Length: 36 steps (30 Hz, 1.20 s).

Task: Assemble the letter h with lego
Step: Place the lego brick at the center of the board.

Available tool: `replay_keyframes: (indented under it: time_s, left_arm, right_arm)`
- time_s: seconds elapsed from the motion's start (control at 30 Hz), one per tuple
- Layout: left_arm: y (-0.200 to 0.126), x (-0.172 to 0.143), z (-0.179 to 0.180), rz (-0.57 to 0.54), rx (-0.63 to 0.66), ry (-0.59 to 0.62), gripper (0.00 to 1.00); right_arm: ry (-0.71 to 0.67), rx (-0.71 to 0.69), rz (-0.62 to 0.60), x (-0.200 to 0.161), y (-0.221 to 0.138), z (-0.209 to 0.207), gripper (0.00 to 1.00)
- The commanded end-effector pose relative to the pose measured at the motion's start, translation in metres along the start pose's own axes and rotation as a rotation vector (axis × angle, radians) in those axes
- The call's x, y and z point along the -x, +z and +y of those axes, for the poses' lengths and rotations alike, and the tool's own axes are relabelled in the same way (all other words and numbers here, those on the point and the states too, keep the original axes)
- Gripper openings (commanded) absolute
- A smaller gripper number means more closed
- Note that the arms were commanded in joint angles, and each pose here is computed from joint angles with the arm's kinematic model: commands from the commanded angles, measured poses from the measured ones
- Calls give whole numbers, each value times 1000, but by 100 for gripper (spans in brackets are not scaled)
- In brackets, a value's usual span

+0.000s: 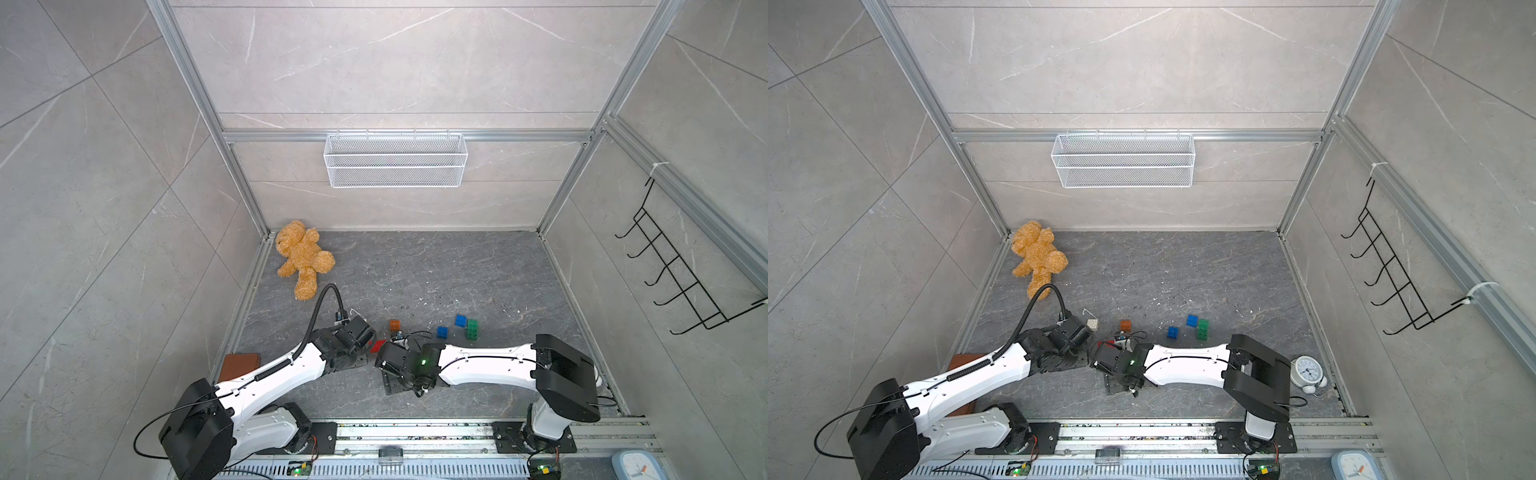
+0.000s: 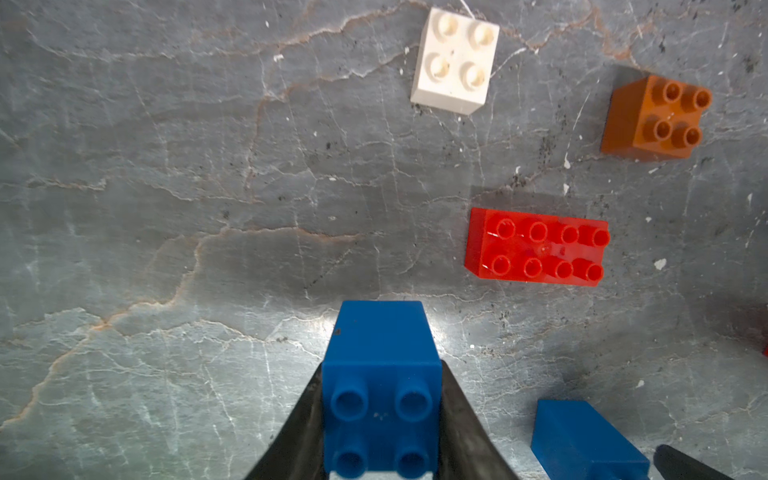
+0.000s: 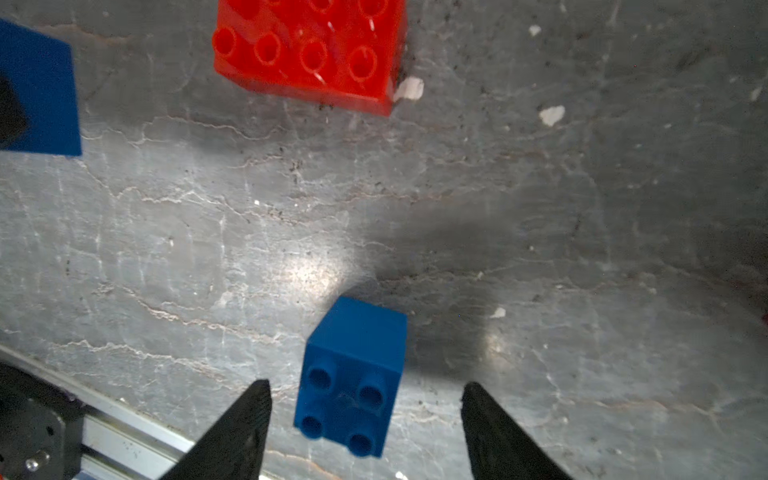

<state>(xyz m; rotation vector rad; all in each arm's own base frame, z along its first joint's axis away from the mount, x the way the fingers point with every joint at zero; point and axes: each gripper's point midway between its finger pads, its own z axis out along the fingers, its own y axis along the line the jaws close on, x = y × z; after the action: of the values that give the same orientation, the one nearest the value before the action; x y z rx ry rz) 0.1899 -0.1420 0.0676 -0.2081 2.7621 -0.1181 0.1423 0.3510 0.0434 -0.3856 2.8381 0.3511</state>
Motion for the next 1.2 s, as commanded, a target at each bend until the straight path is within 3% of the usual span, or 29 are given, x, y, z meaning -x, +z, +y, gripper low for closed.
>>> replay_keyframes:
  time_s: [0.0, 0.47, 0.67, 0.9, 1.17]
  left_arm:
    - [2, -4, 7, -4, 27, -28, 0]
    - [10, -18, 6, 10, -39, -71, 0]
    - [15, -19, -6, 20, -68, -70, 0]
    - [21, -17, -28, 25, -92, -49, 0]
    - [31, -8, -55, 22, -92, -12, 0]
  right_arm:
    - [-6, -13, 11, -3, 9, -4, 69]
    - [-10, -42, 14, -3, 16, -7, 42]
    - [-9, -67, -18, 1, 5, -14, 19]
    - [-13, -126, -99, 16, -26, -32, 0]
    - [20, -138, -162, 31, -62, -56, 0]
